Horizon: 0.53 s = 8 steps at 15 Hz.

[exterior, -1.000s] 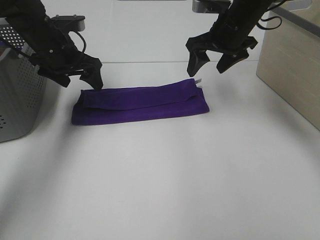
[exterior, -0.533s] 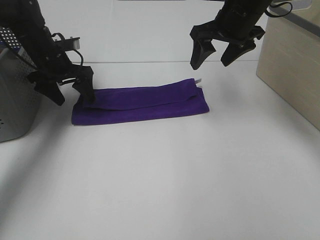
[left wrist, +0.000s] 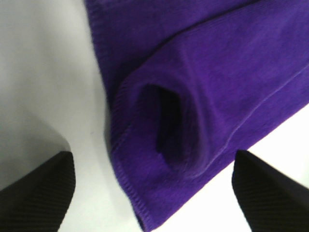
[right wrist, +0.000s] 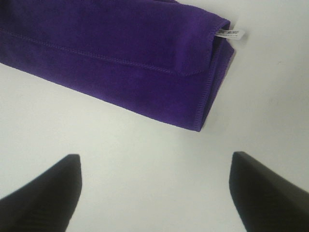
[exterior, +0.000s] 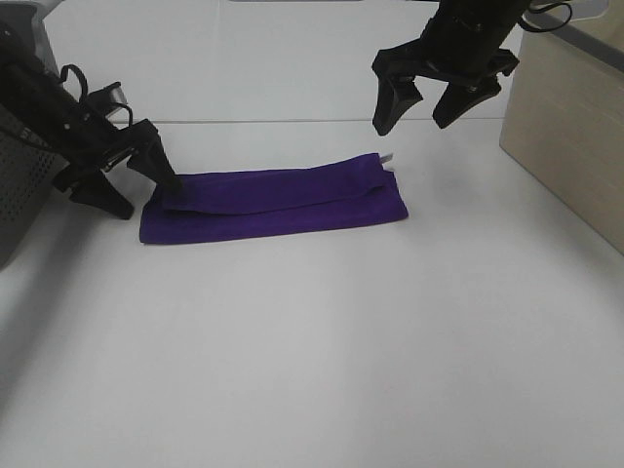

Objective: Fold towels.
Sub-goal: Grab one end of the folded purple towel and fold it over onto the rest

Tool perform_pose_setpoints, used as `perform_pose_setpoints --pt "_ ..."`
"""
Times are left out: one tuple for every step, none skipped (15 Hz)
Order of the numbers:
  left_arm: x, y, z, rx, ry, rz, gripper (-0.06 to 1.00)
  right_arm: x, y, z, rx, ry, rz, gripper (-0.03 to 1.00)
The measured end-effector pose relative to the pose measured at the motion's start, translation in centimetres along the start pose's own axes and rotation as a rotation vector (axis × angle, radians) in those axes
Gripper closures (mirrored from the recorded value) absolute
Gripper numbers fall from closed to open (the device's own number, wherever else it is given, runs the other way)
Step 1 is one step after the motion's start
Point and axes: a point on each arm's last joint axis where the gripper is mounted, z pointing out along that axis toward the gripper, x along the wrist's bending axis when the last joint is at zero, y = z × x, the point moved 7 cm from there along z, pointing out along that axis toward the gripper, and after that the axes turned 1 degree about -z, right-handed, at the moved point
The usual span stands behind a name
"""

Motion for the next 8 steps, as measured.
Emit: perform_pose_setpoints --pt "-0.2 0.1 0.3 -0.005 -0.023 -0.008 0.13 0.0 0.0 0.0 0.000 -0.001 0.000 0.15" --pt "-0.3 0.1 0.3 -0.006 -0.031 -0.013 0.13 0.0 0.0 0.0 0.000 -0.001 0.000 0.15" --pt "-0.3 0.1 0.5 -0.003 -0.037 -0.017 0.14 0.0 0.0 0.0 0.000 -0.001 0.000 0.15" --pt "-0.6 0.1 0.8 0.004 -0.037 -0.013 0.14 0.0 0.0 0.0 0.000 -0.001 0.000 0.15" --pt "-1.2 0.0 1.3 0.013 -0.031 0.006 0.14 0.0 0.0 0.0 0.000 -0.001 0.000 0.15" --pt "-2.3 -0.2 2.2 0.026 -0.031 0.029 0.14 0.0 0.0 0.0 0.002 0.000 0.000 0.15" --pt "-3.7 -0.3 3.2 0.035 -0.032 0.056 0.14 0.0 -0.1 0.0 0.005 0.000 0.000 0.15" --pt "-4.3 -0.5 3.9 0.043 -0.031 0.070 0.14 0.0 -0.2 0.0 0.010 0.001 0.000 0.15"
